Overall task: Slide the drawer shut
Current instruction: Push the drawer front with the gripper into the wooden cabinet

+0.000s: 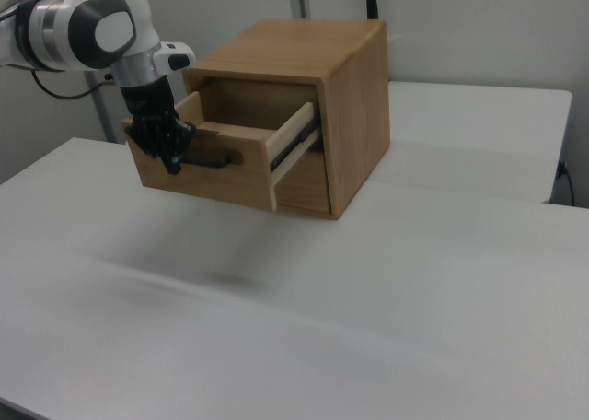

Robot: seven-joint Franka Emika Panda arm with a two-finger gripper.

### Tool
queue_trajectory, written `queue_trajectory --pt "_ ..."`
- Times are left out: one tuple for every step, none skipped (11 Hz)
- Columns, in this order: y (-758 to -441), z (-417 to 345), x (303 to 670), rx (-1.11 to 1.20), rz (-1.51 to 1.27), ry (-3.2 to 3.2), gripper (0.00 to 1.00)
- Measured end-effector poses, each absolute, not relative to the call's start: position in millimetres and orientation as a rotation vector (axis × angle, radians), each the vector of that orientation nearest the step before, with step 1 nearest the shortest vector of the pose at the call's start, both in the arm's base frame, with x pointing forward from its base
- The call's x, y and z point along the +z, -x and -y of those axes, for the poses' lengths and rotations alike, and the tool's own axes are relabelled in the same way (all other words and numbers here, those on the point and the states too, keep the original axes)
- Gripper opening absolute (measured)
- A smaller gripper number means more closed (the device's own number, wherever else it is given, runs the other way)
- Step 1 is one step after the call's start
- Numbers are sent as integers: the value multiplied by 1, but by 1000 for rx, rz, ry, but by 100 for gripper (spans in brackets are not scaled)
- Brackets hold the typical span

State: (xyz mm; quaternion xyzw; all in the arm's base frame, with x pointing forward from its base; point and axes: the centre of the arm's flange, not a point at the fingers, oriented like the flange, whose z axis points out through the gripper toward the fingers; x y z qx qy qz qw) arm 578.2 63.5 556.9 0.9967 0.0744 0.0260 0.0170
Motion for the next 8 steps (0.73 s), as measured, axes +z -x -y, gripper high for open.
queue_trajectory --pt "-586 -70 559 176 -209 -3100 6" --pt "-595 -73 561 268 -192 -3099 5" --pt "-604 -75 561 326 -190 -3095 5" --pt "-611 -76 560 362 -190 -3092 5" --pt "-622 -77 560 423 -190 -3085 5" --pt "-633 -79 558 470 -189 -3079 5" --pt "-648 -80 554 520 -185 -3071 5" --pt "-662 -82 551 570 -168 -3063 5"
